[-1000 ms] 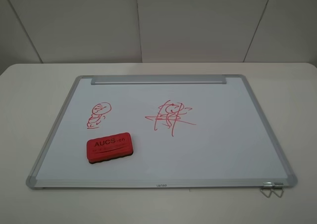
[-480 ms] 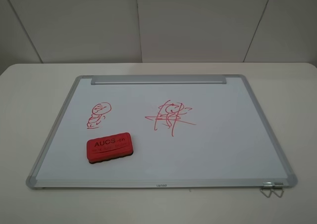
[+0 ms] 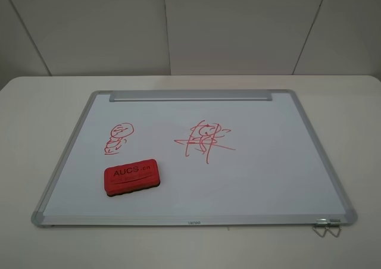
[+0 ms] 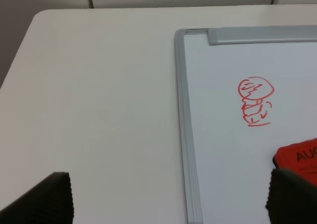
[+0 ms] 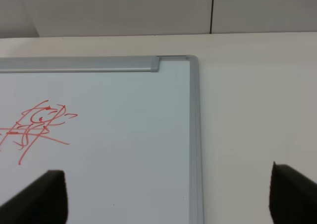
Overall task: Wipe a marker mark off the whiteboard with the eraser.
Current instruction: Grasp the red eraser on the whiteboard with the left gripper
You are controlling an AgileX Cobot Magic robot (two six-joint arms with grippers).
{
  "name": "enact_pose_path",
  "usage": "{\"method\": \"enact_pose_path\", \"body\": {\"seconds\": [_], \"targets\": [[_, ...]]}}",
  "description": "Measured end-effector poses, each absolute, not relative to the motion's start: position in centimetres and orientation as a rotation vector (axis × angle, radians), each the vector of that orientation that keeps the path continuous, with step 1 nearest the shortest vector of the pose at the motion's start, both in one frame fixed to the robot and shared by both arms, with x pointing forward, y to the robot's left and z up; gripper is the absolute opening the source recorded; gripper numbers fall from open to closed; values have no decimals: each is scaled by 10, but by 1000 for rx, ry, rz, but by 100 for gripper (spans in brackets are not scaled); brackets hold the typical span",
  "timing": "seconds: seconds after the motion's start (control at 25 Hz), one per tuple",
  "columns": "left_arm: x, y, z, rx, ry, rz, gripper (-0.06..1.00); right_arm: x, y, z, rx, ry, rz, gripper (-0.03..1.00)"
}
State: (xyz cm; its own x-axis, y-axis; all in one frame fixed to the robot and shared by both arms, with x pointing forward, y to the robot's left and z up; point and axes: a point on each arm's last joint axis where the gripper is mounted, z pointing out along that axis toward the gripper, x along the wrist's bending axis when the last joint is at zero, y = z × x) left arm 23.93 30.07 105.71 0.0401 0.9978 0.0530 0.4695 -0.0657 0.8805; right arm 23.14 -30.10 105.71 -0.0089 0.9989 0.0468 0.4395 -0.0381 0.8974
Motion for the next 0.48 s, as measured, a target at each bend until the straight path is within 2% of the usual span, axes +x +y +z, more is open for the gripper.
{"method": "enact_pose_path", "body": {"seconds": [0.28, 0.48], "targets": [[311, 298, 1073, 1863, 1516, 868, 78, 231, -301, 1057, 1563, 1531, 1006, 72], [379, 296, 1067, 2057, 1592, 714, 78, 231, -301, 1057, 1563, 1531, 1006, 72]]}}
